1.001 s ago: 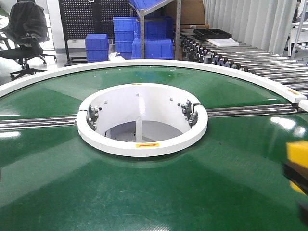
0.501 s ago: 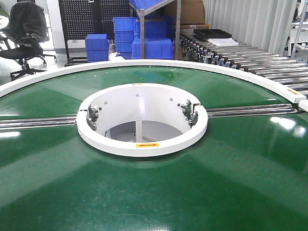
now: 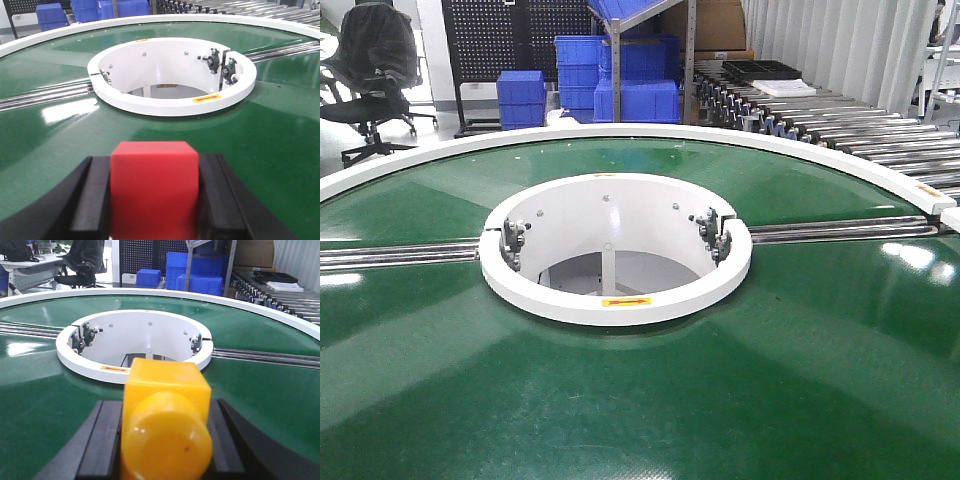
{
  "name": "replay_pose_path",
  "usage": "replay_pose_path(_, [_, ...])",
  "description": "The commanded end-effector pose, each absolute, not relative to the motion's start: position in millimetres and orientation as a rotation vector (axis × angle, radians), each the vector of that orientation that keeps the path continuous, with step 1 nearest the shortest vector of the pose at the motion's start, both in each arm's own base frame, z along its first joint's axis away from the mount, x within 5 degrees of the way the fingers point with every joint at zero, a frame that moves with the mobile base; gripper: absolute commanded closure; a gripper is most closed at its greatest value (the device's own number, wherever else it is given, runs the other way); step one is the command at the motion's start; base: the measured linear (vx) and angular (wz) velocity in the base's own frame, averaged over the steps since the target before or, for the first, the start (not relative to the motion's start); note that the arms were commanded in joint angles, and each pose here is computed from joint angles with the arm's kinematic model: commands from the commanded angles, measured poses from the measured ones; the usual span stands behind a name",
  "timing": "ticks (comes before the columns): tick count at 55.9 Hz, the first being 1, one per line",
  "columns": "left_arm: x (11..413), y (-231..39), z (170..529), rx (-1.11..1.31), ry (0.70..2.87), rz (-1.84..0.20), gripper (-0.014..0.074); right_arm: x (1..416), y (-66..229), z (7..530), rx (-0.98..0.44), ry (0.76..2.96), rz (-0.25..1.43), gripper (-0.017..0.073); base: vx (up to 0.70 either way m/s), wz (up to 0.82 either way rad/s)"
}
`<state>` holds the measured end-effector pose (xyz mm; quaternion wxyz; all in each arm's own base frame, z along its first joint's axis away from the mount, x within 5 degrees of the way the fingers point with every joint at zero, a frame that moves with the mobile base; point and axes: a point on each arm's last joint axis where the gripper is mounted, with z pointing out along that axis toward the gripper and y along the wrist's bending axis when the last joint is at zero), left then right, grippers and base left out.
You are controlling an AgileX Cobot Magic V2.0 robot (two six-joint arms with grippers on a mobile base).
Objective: Pick red and yellow blocks into blue bin
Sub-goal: 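Lift both held blocks up off the table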
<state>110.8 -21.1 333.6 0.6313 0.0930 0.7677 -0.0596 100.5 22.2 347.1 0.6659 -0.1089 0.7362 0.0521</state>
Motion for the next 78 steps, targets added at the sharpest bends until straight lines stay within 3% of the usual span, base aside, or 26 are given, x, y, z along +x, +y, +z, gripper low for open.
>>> replay_pose_path(1, [111.5,-18.8,350.1,0.161,1.656,-0.137,0.0594,100.5,20.5,364.0,-0.220,1.553,0.102,0.0569,0.00,0.00])
replay_pose_path(78, [111.5,-18.8,350.1,0.161,1.656,-0.136,0.0594,100.5,20.5,364.0,-0.220,1.553,0.102,0.0569,0.00,0.00])
